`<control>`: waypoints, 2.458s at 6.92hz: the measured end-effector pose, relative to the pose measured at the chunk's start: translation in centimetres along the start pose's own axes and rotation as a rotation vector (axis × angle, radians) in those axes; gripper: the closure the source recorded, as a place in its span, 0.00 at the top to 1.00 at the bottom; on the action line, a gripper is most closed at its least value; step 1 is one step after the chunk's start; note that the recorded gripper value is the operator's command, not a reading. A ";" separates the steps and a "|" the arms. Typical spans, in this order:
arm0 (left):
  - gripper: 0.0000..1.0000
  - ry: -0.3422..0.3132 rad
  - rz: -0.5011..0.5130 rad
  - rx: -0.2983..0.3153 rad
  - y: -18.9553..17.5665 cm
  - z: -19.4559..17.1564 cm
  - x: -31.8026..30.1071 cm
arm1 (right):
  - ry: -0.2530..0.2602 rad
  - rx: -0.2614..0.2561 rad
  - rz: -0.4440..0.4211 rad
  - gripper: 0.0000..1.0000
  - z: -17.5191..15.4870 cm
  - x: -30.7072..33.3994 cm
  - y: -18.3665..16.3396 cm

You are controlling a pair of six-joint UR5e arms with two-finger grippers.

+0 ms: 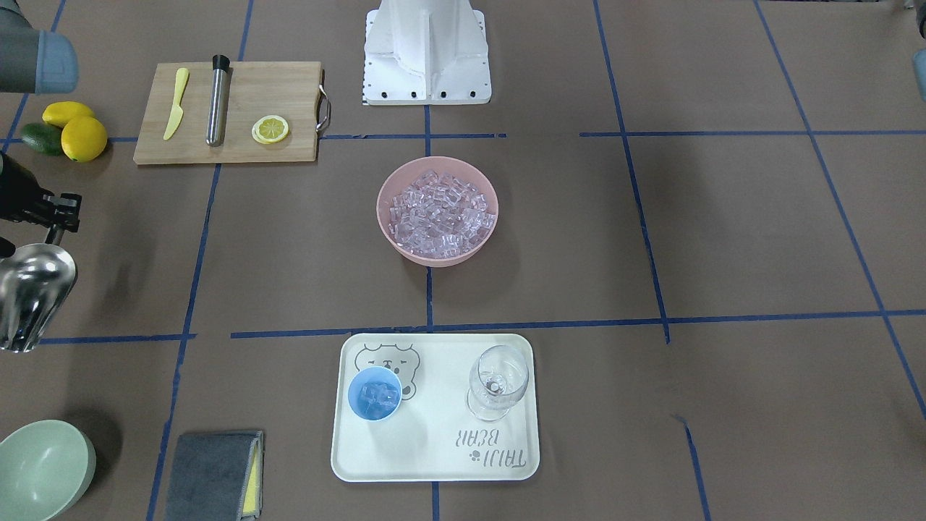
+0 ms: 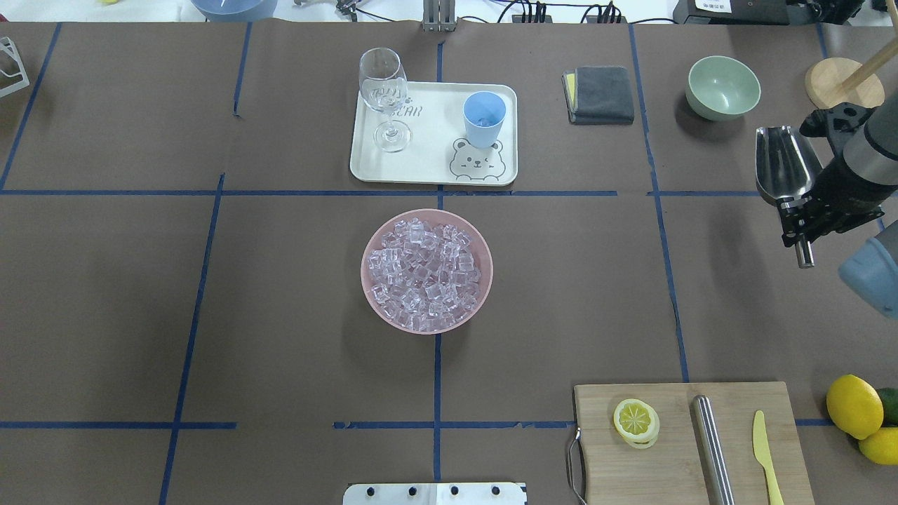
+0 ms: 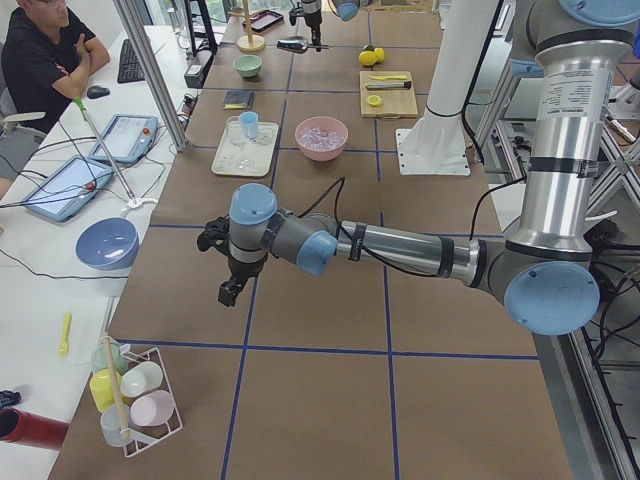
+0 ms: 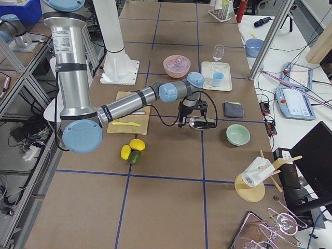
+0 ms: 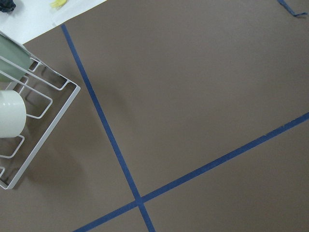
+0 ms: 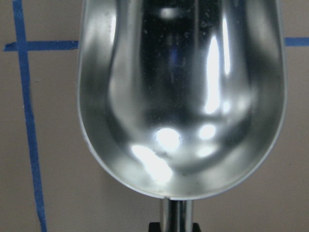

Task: Put ice in cup with scoop
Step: 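Carry the empty scoop back beside the cutting board with the right gripper, then lower the scoop onto the table and open the right gripper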

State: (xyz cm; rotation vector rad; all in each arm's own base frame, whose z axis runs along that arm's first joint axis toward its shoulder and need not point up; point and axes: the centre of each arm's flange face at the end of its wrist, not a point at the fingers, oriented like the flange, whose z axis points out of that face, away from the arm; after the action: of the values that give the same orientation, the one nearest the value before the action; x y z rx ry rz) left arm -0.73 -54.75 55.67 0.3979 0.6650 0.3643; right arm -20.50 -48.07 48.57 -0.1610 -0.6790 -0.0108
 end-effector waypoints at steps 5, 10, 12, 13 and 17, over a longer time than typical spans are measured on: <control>1.00 -0.035 0.062 0.006 -1.6 -2.4 -0.8 | -0.055 -0.137 0.039 0.00 3.3 -2.0 4.1; 1.00 -0.083 0.049 -0.015 -0.5 -1.6 -1.8 | -0.006 -0.181 -0.029 0.00 8.2 -2.5 6.5; 1.00 -0.084 0.051 -0.014 -0.6 -1.7 -1.8 | -0.003 -0.197 -0.034 0.99 9.0 -2.8 6.6; 1.00 -0.084 0.051 -0.014 -0.7 -1.7 -1.8 | -0.006 -0.198 -0.038 1.00 9.0 -3.1 6.5; 1.00 -0.085 0.049 -0.018 -0.8 -1.5 -2.0 | -0.031 -0.150 -0.049 1.00 6.5 -3.5 6.2</control>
State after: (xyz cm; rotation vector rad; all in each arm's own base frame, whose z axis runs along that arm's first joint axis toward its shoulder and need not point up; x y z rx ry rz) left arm -2.97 -56.01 55.23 0.4107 0.5696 0.3974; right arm -26.88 -41.07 50.52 -0.2889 -0.7131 -0.1063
